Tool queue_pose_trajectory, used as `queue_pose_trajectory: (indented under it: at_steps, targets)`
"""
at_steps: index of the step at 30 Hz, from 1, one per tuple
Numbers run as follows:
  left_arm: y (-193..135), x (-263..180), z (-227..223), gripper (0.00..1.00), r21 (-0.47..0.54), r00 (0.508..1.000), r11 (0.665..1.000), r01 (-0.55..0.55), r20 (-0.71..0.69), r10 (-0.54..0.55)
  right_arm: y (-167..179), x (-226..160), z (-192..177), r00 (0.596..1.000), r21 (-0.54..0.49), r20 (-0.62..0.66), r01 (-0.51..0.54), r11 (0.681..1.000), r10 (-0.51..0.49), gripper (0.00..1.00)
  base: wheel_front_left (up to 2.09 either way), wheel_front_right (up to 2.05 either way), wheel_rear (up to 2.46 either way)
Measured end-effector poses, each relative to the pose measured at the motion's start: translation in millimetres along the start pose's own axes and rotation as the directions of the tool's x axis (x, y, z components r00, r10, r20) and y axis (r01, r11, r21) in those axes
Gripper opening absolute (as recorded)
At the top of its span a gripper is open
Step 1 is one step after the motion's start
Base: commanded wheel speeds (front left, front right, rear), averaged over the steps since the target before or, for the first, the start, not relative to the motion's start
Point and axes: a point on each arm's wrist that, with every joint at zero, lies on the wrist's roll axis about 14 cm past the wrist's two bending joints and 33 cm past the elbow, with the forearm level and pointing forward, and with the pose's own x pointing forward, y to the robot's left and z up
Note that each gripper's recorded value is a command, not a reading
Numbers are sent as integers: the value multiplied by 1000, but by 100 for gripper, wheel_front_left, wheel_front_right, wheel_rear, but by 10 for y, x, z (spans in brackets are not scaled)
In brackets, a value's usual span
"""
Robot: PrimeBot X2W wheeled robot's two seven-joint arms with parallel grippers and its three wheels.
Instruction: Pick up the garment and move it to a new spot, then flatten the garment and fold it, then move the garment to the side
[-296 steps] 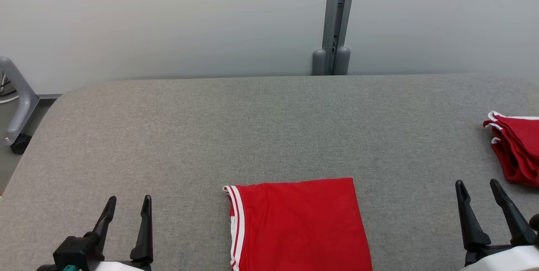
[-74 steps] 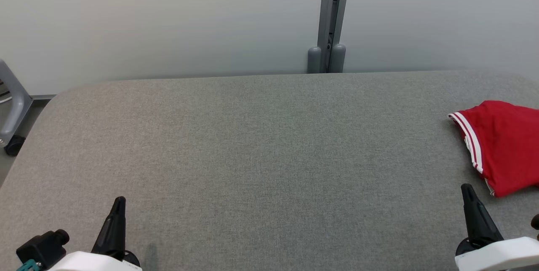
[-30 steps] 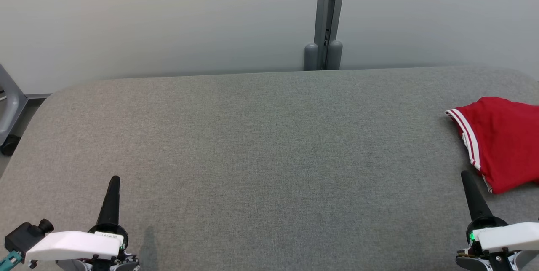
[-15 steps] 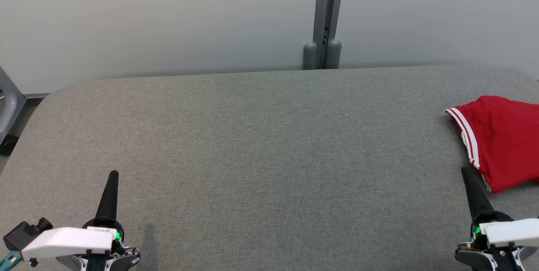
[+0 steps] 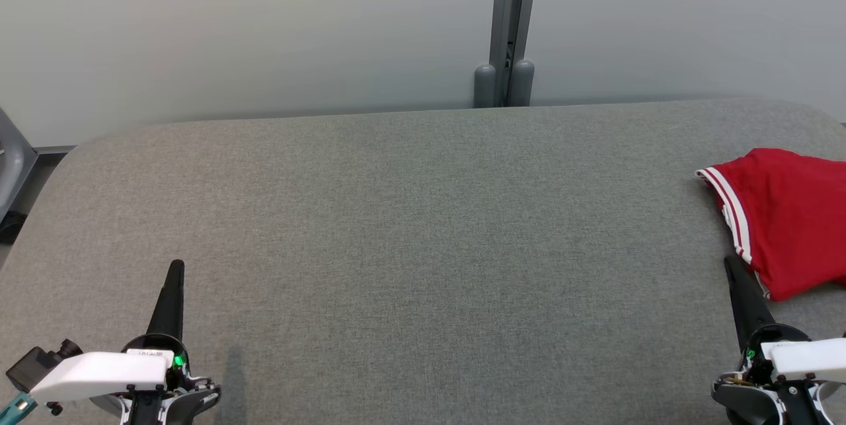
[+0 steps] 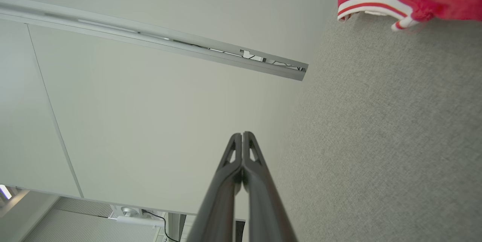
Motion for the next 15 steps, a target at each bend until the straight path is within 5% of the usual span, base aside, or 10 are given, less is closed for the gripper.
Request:
queue_pose_trajectory:
  at_steps: [15]
  targets:
    - [-53, 50, -14, 0, -114, 1000, 993, 24, 1, -24, 4, 34, 16, 1000, 109, 6, -6, 994, 5, 0, 0, 0, 0]
